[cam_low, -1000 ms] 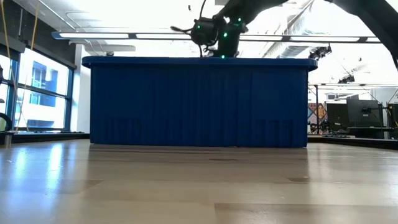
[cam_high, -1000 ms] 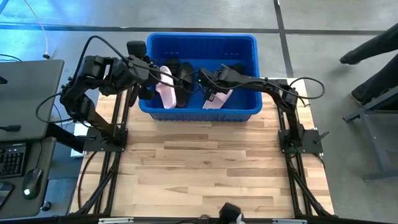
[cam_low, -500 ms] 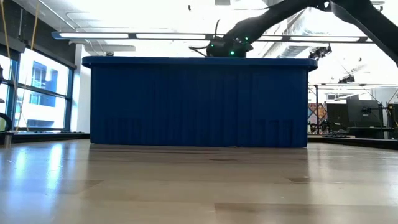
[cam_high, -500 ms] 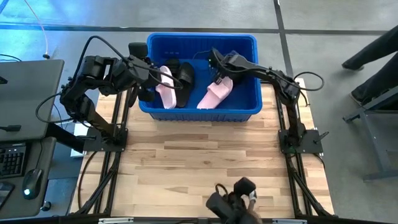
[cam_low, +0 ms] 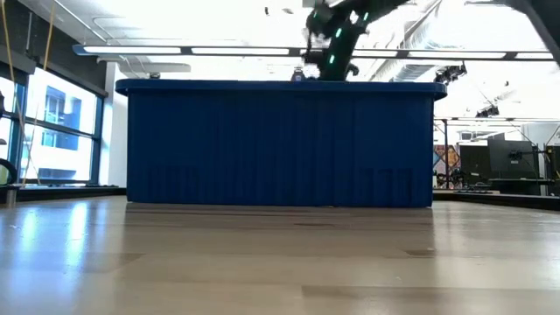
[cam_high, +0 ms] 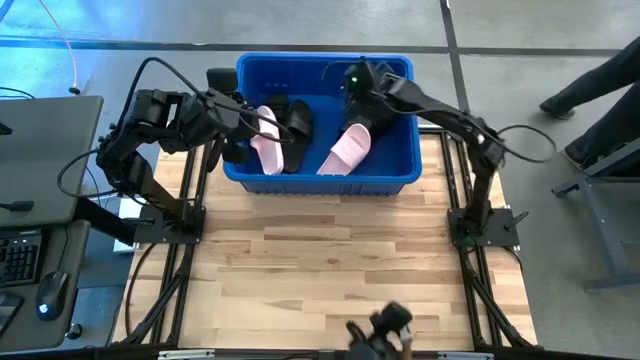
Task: Pick and place slides into bin
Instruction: Adjust the slides
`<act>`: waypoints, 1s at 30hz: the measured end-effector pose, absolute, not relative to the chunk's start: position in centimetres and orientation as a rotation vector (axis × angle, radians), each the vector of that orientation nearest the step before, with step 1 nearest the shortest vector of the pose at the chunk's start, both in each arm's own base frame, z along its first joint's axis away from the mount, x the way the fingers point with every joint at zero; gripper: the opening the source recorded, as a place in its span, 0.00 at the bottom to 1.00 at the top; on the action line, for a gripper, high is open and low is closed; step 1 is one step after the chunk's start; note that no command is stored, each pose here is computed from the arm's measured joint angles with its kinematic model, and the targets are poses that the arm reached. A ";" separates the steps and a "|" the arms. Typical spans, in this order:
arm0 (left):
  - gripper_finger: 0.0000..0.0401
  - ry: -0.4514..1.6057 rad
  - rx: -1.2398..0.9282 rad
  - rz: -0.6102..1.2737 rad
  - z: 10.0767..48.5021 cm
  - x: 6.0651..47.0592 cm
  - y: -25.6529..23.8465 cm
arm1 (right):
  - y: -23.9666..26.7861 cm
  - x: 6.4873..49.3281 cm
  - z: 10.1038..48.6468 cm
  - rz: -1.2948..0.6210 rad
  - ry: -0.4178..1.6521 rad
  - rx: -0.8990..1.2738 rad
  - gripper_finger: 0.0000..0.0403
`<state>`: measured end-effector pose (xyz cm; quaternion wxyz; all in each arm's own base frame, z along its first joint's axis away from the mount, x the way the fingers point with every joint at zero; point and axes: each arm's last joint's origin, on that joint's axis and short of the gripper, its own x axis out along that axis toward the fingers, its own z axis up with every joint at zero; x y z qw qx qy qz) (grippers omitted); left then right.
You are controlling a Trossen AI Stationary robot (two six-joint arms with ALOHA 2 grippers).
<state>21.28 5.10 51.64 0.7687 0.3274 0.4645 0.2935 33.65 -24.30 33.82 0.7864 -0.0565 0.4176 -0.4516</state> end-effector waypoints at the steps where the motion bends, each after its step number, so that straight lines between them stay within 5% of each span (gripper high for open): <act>1: 0.31 1.007 0.709 0.634 51.6 21.3 5.1 | -23.3 33.3 34.6 -0.927 0.884 -0.077 0.42; 9: 0.31 1.006 0.706 0.632 51.6 21.3 5.1 | -19.8 32.5 32.3 -0.754 1.132 0.100 0.42; 20: 0.31 1.043 0.713 0.575 50.7 23.1 5.3 | -21.6 31.3 24.0 -0.883 1.250 0.081 0.42; 30: 0.31 1.125 0.778 0.523 49.2 25.6 5.6 | -22.4 28.8 26.5 -1.001 1.425 0.194 0.42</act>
